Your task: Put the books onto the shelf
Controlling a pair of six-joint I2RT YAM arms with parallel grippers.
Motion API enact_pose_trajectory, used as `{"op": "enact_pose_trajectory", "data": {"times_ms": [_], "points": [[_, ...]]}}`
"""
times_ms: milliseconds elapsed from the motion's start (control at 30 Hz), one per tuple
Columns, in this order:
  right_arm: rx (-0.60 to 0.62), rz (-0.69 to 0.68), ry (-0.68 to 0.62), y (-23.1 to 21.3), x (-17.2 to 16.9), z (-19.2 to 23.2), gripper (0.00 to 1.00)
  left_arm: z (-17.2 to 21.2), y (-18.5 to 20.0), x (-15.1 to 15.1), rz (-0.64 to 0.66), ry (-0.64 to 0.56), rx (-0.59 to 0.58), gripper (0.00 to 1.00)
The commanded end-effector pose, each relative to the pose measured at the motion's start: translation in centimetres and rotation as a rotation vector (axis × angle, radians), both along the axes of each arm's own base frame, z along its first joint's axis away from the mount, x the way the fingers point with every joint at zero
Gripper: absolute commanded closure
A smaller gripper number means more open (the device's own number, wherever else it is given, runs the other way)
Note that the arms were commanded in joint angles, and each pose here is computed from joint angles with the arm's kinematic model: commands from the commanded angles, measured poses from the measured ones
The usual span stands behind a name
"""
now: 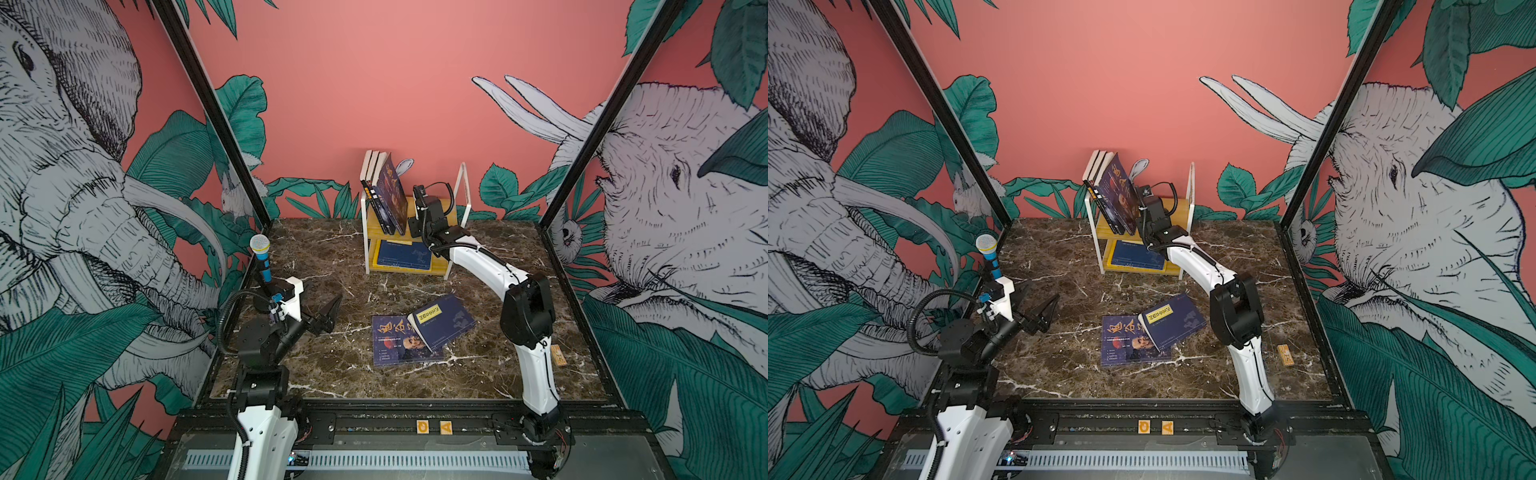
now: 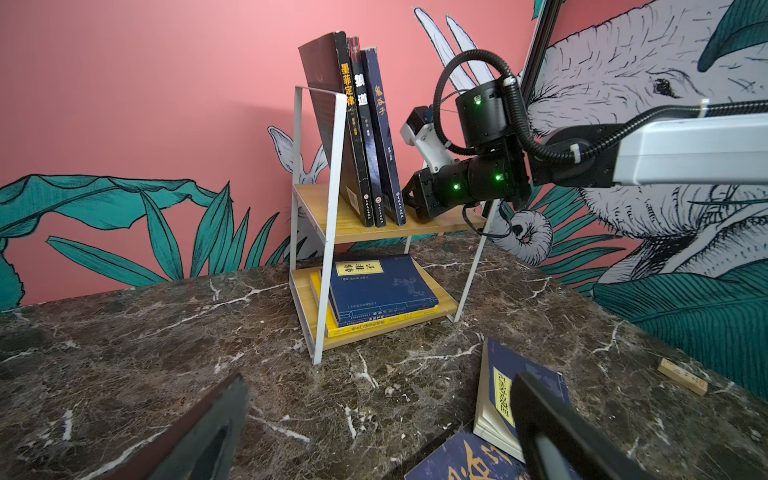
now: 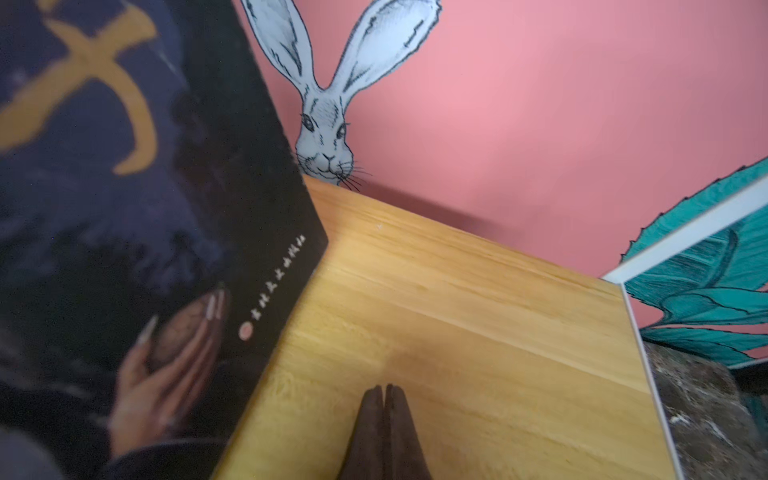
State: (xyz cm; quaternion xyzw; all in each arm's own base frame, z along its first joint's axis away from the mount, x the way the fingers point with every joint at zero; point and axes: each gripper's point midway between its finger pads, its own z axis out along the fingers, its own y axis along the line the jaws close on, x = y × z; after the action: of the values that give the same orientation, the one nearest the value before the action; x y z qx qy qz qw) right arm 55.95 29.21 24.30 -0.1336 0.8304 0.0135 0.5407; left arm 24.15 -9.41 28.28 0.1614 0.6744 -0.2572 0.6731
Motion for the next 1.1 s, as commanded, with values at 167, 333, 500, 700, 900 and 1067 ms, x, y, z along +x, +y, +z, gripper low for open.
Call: {"op": "enact_pose_trajectory", "data": {"times_ms": [167, 333, 500, 700, 900, 1067], "points": [[0.08, 0.028, 0.037, 2.5, 0.5, -1.2, 1.0, 0.5, -0.2, -0.2, -0.011, -0.024, 0.007, 0.0], [0.1, 0.03, 0.033, 3.6, 0.7, -1.3, 1.0, 0.6, -0.1, -0.3, -0.008, -0.034, 0.007, 0.0], [0.11, 0.016, 0.034, 4.1, 0.8, -1.7, 1.0, 0.4, -0.3, -0.3, -0.014, -0.02, 0.015, 0.0], [0.111, 0.004, 0.036, 4.3, 0.9, -2.2, 1.0, 0.4, -0.4, -0.4, -0.019, -0.022, 0.012, 0.0], [0.113, 0.001, 0.026, 4.3, 1.0, -1.8, 1.0, 0.6, -0.4, -0.4, -0.019, -0.034, 0.008, 0.0], [0.139, 0.011, 0.018, 4.8, 0.7, -1.2, 1.0, 0.6, -0.4, -0.5, -0.02, -0.038, 0.007, 0.01]]}}
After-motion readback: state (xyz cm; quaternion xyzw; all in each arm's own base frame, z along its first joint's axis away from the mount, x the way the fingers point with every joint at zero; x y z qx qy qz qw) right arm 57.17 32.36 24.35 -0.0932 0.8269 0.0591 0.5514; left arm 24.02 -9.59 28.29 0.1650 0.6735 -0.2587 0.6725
